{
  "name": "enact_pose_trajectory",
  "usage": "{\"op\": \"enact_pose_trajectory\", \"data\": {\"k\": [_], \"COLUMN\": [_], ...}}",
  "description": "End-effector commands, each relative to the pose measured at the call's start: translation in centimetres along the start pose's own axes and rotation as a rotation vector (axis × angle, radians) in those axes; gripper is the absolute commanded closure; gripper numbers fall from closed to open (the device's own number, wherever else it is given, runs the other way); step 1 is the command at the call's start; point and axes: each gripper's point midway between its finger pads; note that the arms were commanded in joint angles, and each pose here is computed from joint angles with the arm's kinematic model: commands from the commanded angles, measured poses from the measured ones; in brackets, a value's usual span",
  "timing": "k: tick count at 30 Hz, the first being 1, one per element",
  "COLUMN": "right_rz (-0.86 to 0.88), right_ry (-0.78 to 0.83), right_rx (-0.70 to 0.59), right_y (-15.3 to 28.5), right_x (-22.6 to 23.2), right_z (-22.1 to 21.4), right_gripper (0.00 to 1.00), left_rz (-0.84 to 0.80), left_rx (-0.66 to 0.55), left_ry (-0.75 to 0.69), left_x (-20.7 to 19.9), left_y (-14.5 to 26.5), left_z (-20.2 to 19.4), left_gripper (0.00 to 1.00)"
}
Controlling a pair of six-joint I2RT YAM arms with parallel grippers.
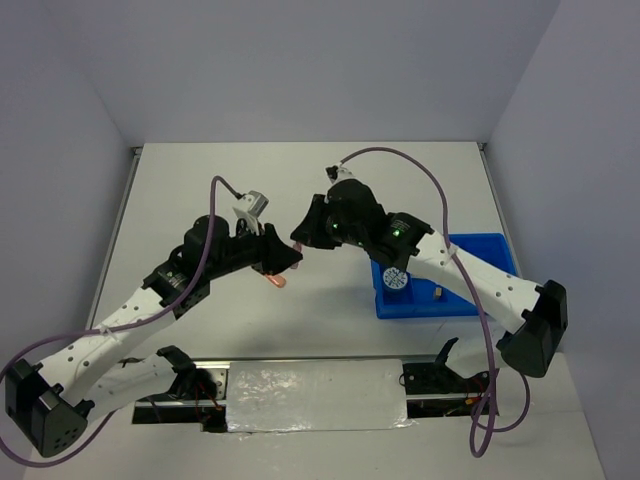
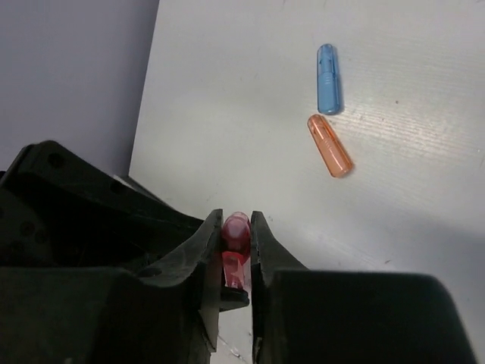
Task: Sort the stationery into containers
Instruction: Place the stationery in the storage box.
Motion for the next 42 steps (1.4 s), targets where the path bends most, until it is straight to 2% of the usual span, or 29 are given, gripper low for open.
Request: {"op": "enact_pose_trajectory", "data": {"k": [1,2,3,4,6,8,10,11,13,15,20,25,32,33,34,35,36,42], "right_rz": [0.084,0.072,0.056,0.031,-0.086,-0.248,-0.513,-0.643,-0.903,-1.036,-1.088,-1.121,-1.064,-1.061,-1.051,-1.043,-1.033,-0.890], "right_ry": [-0.018,-0.003,0.005,0.028,0.134,0.240,0.220,0.254,0.221,0.138,0.015,-0.018,-0.025,-0.027,-0.036,-0.036,-0.037,-0.022], "right_rx": [0.049,0.027,0.015,-0.016,-0.136,-0.202,-0.252,-0.197,-0.214,-0.222,-0.292,-0.217,-0.205,-0.201,-0.198,-0.197,-0.204,-0.236], "right_y": [0.2,0.1,0.7,1.1,3.2,5.5,9.2,10.9,14.5,17.1,19.5,18.4,17.6,17.6,17.4,17.4,17.4,17.1], "right_x": [1.6,0.8,0.1,-1.2,-6.2,-11.5,-18.9,-22.0,-27.7,-32.0,-35.2,-37.0,-36.7,-36.7,-36.6,-36.3,-35.9,-31.8], "right_z": [-1.0,0.3,1.2,2.5,7.9,11.8,15.5,15.2,16.5,16.3,17.0,16.0,15.2,15.1,15.0,15.0,15.3,16.0], "right_gripper": [1.00,1.00,1.00,1.00,1.00,1.00,1.00,1.00,1.00,1.00,0.98,0.91,0.67,0.52,0.44,0.24,0.01,0.00], "left_rz": [0.066,0.083,0.113,0.145,0.217,0.325,0.479,0.526,0.624,0.652,0.628,0.688,0.712,0.723,0.726,0.730,0.740,0.768], "left_rx": [-0.081,-0.081,-0.078,-0.046,-0.006,0.083,0.192,0.224,0.300,0.321,0.346,0.431,0.423,0.429,0.429,0.443,0.451,0.493], "left_ry": [-0.037,-0.032,-0.026,-0.020,-0.014,0.000,0.019,0.035,0.045,0.067,0.087,0.094,0.141,0.152,0.155,0.160,0.164,0.191], "left_x": [0.7,0.9,1.4,2.0,3.1,5.0,7.4,8.1,9.6,10.0,9.7,11.0,12.5,13.0,13.3,13.7,14.1,16.1], "left_y": [0.3,0.3,0.2,0.3,0.3,1.0,2.3,2.7,3.9,4.3,4.2,4.7,4.4,4.4,4.2,3.8,3.7,0.4], "left_z": [3.0,3.1,3.4,2.8,2.8,1.0,-1.0,-1.7,-3.3,-4.1,-4.5,-5.6,-5.2,-5.3,-5.3,-5.6,-5.8,-6.7], "left_gripper": [0.44,0.29,0.01,0.01,0.01,0.01,0.01,0.01,0.01,0.01,0.01,0.01,0.01,0.01,0.01,0.01,0.01,0.01]}}
Point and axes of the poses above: each gripper's point midway between its finger pads, its own y axis back along the fingers, its own x axis along the line the jaws close on, z = x × y, and after that the axes turned 15 degrees about -y, right-handed
